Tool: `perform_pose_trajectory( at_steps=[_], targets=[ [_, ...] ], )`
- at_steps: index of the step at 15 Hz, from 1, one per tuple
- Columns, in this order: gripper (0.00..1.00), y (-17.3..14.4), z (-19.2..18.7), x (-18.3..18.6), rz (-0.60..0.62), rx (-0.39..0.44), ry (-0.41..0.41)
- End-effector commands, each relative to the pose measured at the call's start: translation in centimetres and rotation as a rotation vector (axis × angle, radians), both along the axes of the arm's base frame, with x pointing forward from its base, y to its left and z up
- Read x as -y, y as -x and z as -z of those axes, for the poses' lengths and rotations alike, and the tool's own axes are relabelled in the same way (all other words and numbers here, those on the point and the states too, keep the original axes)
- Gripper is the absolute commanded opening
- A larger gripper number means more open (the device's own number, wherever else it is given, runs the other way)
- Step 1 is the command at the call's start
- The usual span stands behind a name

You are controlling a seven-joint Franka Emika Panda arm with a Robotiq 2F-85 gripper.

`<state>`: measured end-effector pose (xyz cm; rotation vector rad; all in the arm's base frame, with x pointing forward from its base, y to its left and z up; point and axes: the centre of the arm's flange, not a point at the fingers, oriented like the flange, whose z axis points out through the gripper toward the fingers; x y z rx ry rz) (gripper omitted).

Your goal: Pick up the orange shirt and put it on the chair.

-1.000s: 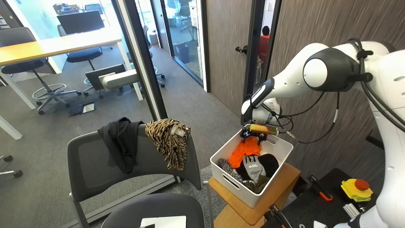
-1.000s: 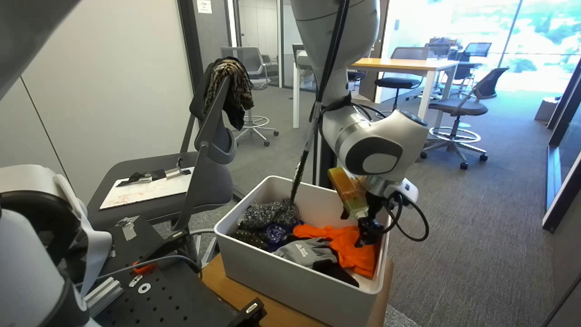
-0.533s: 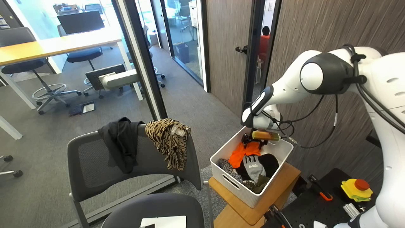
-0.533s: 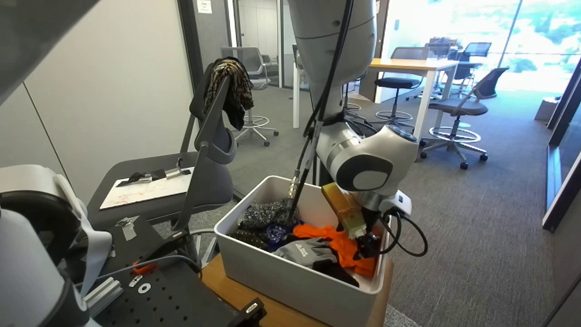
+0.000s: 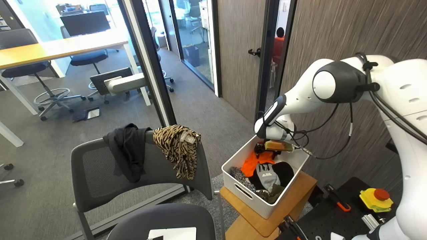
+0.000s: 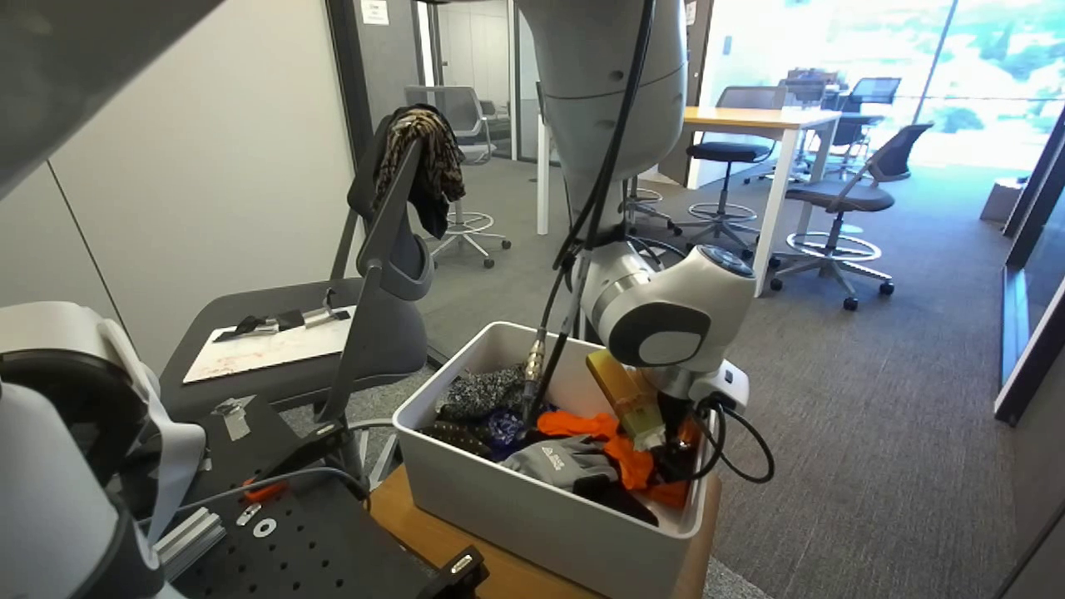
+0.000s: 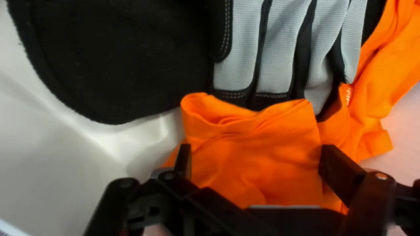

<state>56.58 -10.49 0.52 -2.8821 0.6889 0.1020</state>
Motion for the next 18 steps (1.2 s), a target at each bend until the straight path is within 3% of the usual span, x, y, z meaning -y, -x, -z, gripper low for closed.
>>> perform_pose_trajectory(
  at_steps=[1,5,6,8,15,16,18],
  targets=[
    [1.00,-0.8,1.4,-0.4,0.003,0.004,0.000],
    [1.00,-0.7,2.3,-0.4,0.005,-0.008,-0.001],
    [0.75,-0.8,2.5,-0.4,0.005,-0.008,0.002],
    [0.66,-0.8,2.4,-0.4,0.005,-0.008,0.001],
    [0.12,-0.7,1.0,-0.1,0.021,-0.006,-0.011],
    [0.06,-0.6,0.7,-0.1,0.021,-0.006,-0.014],
    [0.04,-0.4,0.1,-0.2,0.018,-0.002,-0.032]
  ],
)
